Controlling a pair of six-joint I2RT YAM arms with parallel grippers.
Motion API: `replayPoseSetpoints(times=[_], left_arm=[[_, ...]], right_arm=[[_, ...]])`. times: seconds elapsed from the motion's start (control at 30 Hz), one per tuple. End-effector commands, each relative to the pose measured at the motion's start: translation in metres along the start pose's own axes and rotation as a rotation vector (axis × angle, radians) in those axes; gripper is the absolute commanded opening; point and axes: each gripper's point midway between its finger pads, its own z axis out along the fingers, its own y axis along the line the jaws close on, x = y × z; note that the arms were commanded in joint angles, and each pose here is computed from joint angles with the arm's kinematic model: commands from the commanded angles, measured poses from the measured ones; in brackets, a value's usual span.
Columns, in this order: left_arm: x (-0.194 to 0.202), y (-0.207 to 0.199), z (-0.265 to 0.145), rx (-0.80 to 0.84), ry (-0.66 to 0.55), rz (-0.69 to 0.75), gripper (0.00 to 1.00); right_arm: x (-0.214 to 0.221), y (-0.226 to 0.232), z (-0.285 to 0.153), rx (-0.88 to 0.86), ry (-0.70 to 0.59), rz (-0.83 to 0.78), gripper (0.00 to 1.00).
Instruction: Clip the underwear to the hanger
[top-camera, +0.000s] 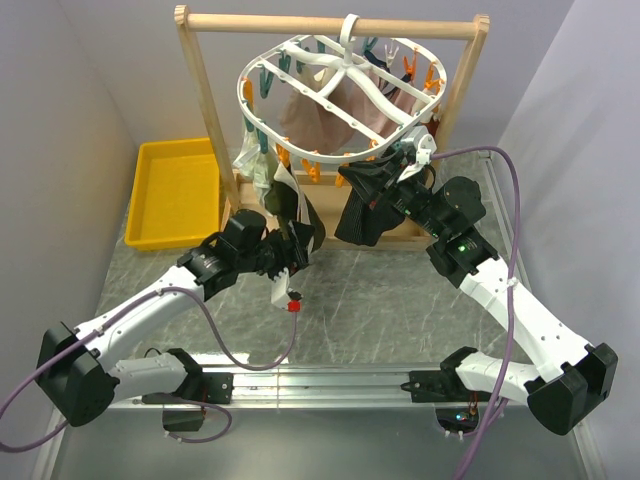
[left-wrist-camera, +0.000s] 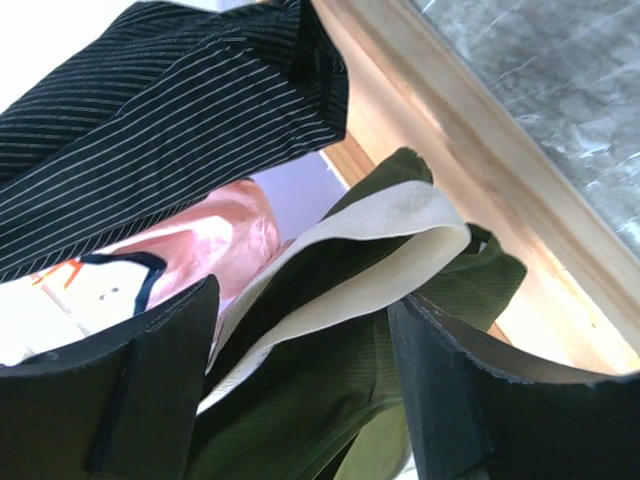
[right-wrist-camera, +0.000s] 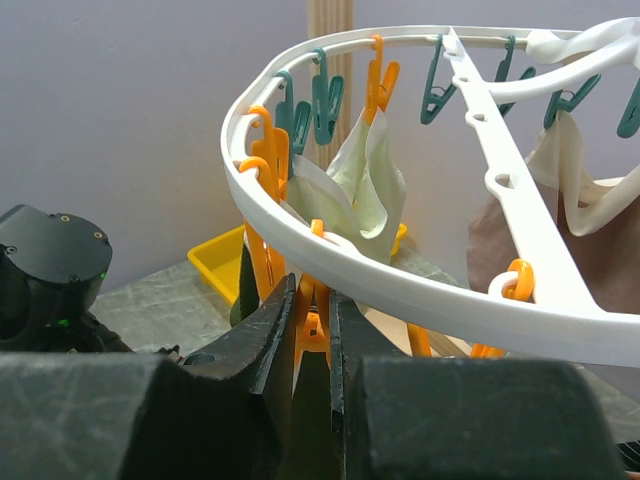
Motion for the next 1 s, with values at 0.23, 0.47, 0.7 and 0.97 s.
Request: replayPoseSetpoints(times=[0.23,0.47,0.7,0.97], left_arm=[[0.004,0.022,0.004,0.001,-0.034,0.137,0.33],[-0.006,0.037,-0.004,0.042,-0.145,-0.103,0.00],[-0.015,0.070,-0.018,0.129,-0.257,-0.461,0.01],[-0.020,0.100,-0.029,0.166,-0.266,-0.751,0.01]], right_arm=[[-0.003,0.013,0.000,-0.069,-0.004,0.012,0.00],[-0.003,0.014,-0.001,-0.072,-0.002,0.009,0.00],[-0.004,0.013,-0.001,-0.072,-0.004,0.006,0.00],[-0.003,0.011,-0.001,-0.062,0.000,0.000,0.00]])
